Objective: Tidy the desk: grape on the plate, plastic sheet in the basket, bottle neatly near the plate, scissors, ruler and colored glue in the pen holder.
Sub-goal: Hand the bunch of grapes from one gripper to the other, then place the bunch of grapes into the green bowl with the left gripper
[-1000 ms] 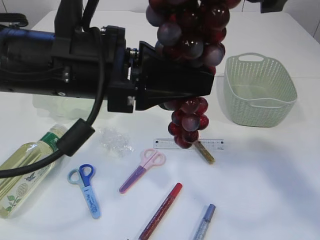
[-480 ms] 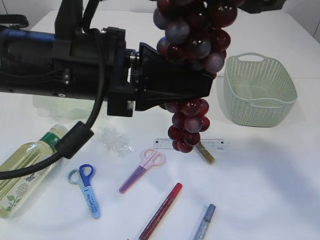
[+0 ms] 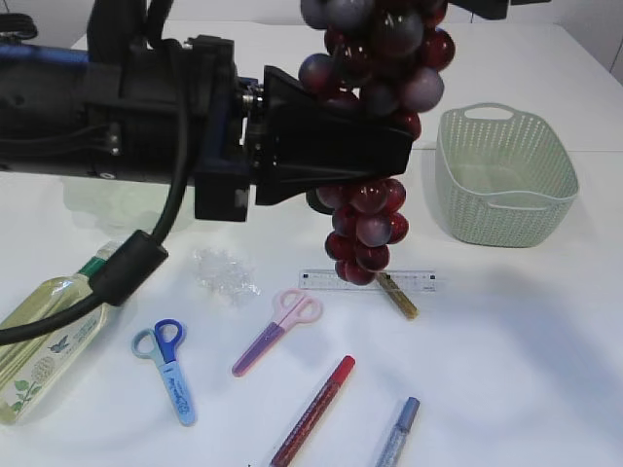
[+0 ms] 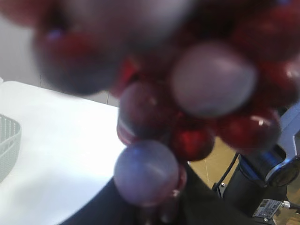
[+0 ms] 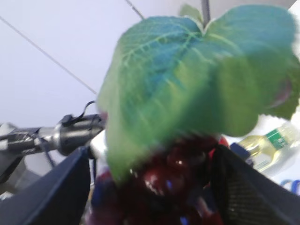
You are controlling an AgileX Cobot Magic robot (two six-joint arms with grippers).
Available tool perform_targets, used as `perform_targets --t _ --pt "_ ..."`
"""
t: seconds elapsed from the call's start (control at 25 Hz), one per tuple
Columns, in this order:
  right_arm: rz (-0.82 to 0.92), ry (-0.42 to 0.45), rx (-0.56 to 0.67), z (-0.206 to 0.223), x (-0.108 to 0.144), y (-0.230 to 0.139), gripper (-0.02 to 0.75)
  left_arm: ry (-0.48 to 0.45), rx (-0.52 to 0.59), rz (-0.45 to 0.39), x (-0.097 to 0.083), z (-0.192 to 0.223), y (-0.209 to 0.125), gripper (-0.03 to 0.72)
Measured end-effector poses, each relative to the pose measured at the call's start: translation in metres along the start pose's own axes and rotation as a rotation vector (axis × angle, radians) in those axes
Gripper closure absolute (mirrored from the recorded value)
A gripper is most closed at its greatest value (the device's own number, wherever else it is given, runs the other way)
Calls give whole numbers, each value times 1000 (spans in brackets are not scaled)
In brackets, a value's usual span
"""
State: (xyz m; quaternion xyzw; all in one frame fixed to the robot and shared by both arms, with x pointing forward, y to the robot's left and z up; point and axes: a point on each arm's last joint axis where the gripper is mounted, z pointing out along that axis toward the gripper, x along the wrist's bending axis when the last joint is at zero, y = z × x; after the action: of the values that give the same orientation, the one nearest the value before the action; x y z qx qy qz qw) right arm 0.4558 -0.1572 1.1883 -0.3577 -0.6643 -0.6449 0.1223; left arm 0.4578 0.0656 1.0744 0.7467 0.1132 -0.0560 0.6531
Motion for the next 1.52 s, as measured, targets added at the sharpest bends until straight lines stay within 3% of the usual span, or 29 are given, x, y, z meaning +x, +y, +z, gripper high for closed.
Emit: perform_targets --t 0.28,0.64,0.84,1.04,1.2,1.52 --pt "-33 -121 -74 -1 -11 7 114 2 -10 17 -3 -3 4 590" --pt "-55 -180 -105 -2 -16 10 108 4 -23 33 -7 -7 9 592" --pt "-73 -222 -119 -3 -20 11 117 88 -62 38 7 -30 19 592" --pt "-130 -306 -48 -4 -27 6 150 217 -105 27 29 -64 28 592" --pt "-104 -441 47 -8 -39 -2 162 323 -122 -18 46 -85 28 593" --pt "-44 -920 365 -40 -71 -28 164 630 -86 -68 75 -108 22 593"
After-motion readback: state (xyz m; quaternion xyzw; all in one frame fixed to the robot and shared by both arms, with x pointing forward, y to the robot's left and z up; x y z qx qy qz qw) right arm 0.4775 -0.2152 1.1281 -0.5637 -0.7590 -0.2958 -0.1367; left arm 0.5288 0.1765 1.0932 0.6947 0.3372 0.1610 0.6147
